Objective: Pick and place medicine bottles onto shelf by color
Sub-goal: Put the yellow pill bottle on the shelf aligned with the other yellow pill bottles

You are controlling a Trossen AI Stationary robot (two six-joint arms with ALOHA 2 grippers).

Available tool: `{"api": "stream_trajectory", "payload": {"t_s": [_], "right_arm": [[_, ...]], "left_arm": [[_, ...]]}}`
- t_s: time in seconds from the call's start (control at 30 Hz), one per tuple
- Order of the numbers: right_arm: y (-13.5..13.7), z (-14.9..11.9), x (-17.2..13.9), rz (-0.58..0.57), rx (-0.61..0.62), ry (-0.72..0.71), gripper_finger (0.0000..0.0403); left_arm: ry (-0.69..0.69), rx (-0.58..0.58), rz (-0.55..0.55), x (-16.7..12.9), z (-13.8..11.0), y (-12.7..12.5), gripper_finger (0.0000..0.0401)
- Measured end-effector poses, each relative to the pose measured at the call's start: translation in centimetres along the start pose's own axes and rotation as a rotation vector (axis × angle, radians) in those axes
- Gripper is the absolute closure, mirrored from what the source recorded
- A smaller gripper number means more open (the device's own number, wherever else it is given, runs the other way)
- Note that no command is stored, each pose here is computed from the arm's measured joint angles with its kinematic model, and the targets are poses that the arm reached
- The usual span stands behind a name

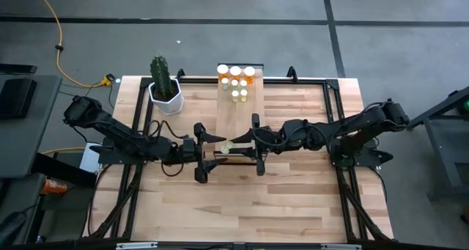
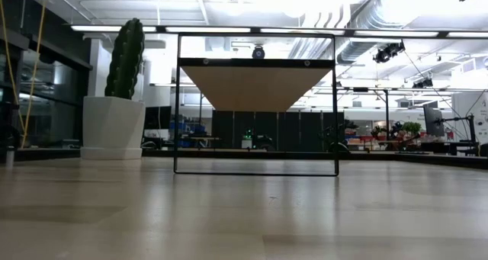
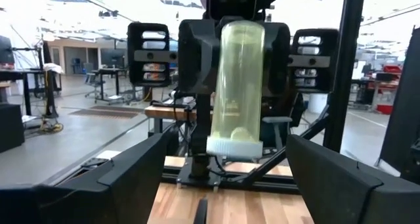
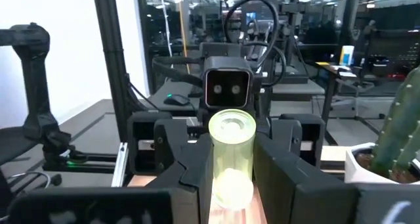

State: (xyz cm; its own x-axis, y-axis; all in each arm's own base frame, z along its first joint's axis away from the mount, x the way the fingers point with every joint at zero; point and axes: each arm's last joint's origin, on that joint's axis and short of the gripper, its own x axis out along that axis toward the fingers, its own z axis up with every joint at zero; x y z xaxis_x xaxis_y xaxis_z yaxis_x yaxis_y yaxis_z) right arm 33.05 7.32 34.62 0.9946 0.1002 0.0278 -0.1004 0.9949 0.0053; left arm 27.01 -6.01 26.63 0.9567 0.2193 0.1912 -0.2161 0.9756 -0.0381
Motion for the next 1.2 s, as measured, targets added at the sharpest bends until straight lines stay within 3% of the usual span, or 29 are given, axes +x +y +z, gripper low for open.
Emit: {"api": "stream_trajectory", "payload": {"t_s": [0.33,0.9,1.2], "right_arm": [[0.09,-0.01,0.0,0.028,0.0,0.001,0.032],[0.06,-0.02,0.0,0.022,-0.002,0.002,0.032],[0.07,-0.02,0.0,0.023,0.0,0.002,0.032]], "left_arm": [[0.001,-0.016,-0.013,0.81,-0.15,0.39,0.0118],[0.0,-0.036,-0.031,0.9,-0.16,0.53,0.0285],[0.001,-0.042,-0.028,0.9,-0.17,0.53,0.0287]]}}
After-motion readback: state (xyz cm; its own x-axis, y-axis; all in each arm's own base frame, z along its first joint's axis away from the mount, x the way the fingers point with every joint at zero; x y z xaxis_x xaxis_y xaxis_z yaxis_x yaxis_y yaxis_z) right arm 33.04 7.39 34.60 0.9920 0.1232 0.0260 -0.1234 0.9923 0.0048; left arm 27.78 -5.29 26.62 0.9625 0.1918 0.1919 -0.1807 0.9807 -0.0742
